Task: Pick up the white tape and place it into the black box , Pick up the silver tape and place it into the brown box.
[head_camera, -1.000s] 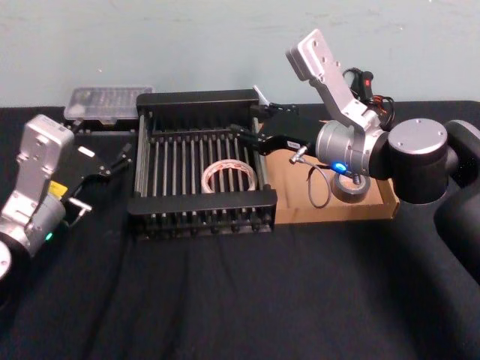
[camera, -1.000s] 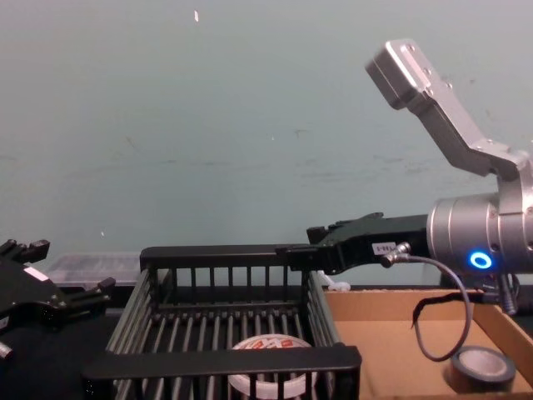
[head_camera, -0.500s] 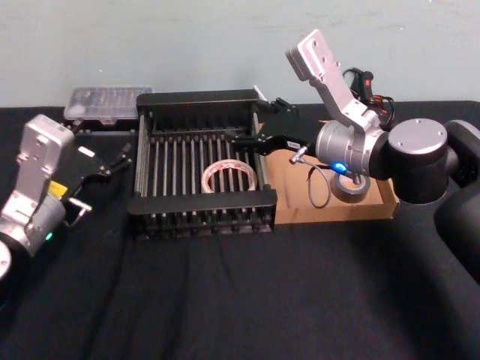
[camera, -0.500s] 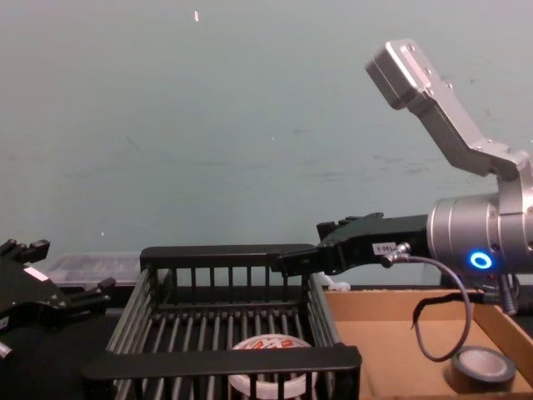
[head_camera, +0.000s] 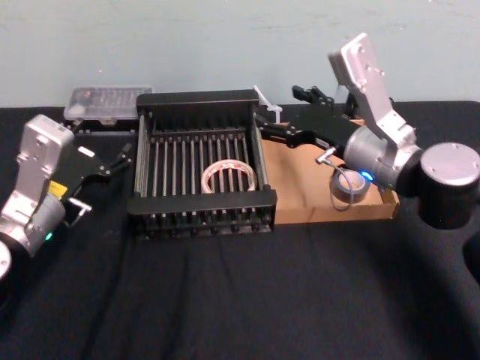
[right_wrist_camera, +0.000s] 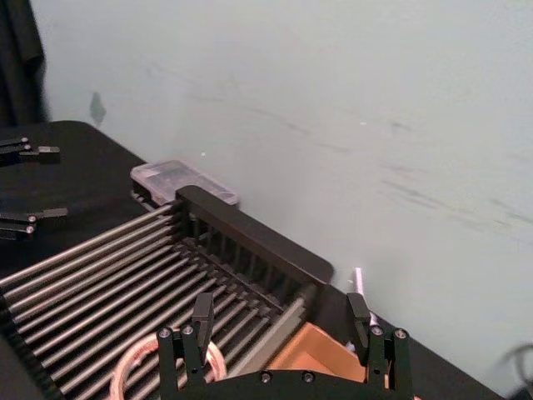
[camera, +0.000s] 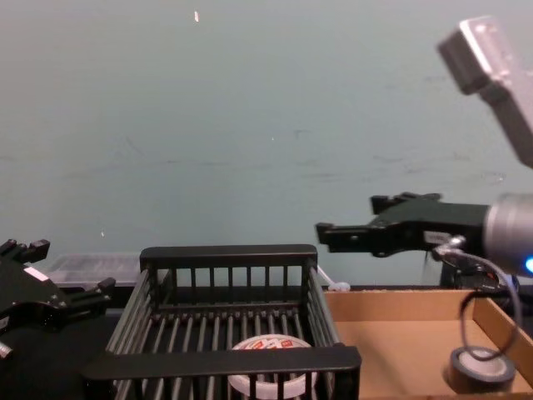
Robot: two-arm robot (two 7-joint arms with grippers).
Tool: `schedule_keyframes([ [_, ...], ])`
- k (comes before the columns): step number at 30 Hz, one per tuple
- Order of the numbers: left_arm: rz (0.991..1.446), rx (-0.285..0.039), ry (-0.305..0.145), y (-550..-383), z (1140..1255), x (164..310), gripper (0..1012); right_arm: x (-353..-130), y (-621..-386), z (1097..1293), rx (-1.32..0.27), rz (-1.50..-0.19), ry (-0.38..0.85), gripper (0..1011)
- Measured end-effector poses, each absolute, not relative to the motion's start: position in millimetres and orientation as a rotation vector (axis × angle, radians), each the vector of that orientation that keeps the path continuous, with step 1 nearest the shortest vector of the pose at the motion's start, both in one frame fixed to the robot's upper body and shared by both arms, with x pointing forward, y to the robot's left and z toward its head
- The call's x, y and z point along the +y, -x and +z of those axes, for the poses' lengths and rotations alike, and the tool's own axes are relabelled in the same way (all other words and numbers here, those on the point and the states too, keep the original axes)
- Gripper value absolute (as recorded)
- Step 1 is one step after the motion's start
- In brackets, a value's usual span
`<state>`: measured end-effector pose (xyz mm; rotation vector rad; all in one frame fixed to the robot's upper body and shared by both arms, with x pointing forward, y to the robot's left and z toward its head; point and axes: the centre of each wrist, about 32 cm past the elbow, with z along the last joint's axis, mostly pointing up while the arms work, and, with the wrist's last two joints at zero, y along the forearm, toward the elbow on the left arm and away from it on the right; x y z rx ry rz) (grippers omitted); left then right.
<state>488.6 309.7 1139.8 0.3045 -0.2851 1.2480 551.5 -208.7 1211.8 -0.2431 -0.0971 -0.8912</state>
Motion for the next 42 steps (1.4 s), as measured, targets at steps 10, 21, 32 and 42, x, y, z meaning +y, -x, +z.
schedule_keyframes([
  [10,1.248,-0.285,-0.304,-488.6,1139.8,309.7,1001,-230,-504,1190.1,-0.147,-1.008,0.226,1002],
  [21,1.248,-0.285,-0.304,-488.6,1139.8,309.7,1001,-249,-466,1162.0,-0.111,-1.07,0.237,1002],
  [32,1.248,-0.285,-0.304,-488.6,1139.8,309.7,1001,-250,-461,1156.2,-0.111,-1.104,0.224,1002],
  [42,1.248,-0.285,-0.304,-488.6,1139.8,309.7,1001,-251,-461,1156.7,-0.114,-1.113,0.223,1002],
])
